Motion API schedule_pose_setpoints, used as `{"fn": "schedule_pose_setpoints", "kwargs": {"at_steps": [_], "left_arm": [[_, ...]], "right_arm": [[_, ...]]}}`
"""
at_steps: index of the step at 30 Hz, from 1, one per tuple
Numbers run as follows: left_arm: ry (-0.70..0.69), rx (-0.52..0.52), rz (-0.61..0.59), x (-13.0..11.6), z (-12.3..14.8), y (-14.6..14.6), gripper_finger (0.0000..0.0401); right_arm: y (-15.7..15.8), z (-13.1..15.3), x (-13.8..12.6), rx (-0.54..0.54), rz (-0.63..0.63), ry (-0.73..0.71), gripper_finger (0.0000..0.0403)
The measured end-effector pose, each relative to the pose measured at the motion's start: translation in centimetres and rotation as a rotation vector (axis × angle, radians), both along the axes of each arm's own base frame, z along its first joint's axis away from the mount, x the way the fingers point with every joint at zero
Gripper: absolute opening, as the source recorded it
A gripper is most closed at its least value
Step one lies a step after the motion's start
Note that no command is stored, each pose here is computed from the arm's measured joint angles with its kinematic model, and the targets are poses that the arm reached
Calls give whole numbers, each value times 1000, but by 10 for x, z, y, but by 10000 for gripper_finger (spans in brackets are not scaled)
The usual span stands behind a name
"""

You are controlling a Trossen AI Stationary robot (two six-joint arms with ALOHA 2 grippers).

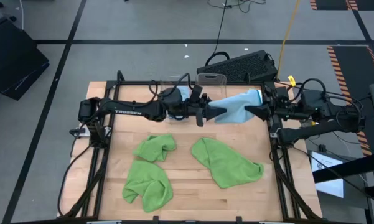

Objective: Fold microfiber towels
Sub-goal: Stack the folded blue microfiber towel on top of the other blue microfiber towel in the left transparent bin

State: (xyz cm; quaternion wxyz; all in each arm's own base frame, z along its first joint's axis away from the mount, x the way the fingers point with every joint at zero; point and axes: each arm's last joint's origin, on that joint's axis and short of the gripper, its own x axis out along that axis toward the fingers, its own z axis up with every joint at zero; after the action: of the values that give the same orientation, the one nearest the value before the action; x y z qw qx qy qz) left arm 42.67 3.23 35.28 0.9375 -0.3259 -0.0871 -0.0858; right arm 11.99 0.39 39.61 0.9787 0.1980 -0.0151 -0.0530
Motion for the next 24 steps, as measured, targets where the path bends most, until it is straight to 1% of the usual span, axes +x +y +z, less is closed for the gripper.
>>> {"fn": "schedule_pose_setpoints", "kwargs": {"at_steps": [3, 6, 9, 12, 14, 16, 20, 24], "left_arm": [[7, 3, 16, 0, -1, 0, 110], [6, 3, 20, 0, -1, 1, 83], [14, 3, 25, 0, -1, 4, 68], [53, -16, 30, 0, -5, 7, 70], [92, -43, 38, 1, -9, 12, 85], [101, -63, 36, -1, -9, 18, 112], [86, -72, 34, -10, 3, 28, 176], [156, -97, 44, -22, 9, 44, 226]], "right_arm": [[0, 1, 0, 0, 1, -7, 20], [0, 1, 0, 0, 0, -14, 20], [0, 2, 0, 1, 0, -22, 20], [0, 2, 0, 2, 0, -22, 20], [0, 2, 0, 7, -3, -25, 20], [-1, 3, 0, 22, -30, -29, 20], [-3, 3, 0, 67, -98, -38, 20], [-5, 3, 3, 98, -176, -48, 20]]}}
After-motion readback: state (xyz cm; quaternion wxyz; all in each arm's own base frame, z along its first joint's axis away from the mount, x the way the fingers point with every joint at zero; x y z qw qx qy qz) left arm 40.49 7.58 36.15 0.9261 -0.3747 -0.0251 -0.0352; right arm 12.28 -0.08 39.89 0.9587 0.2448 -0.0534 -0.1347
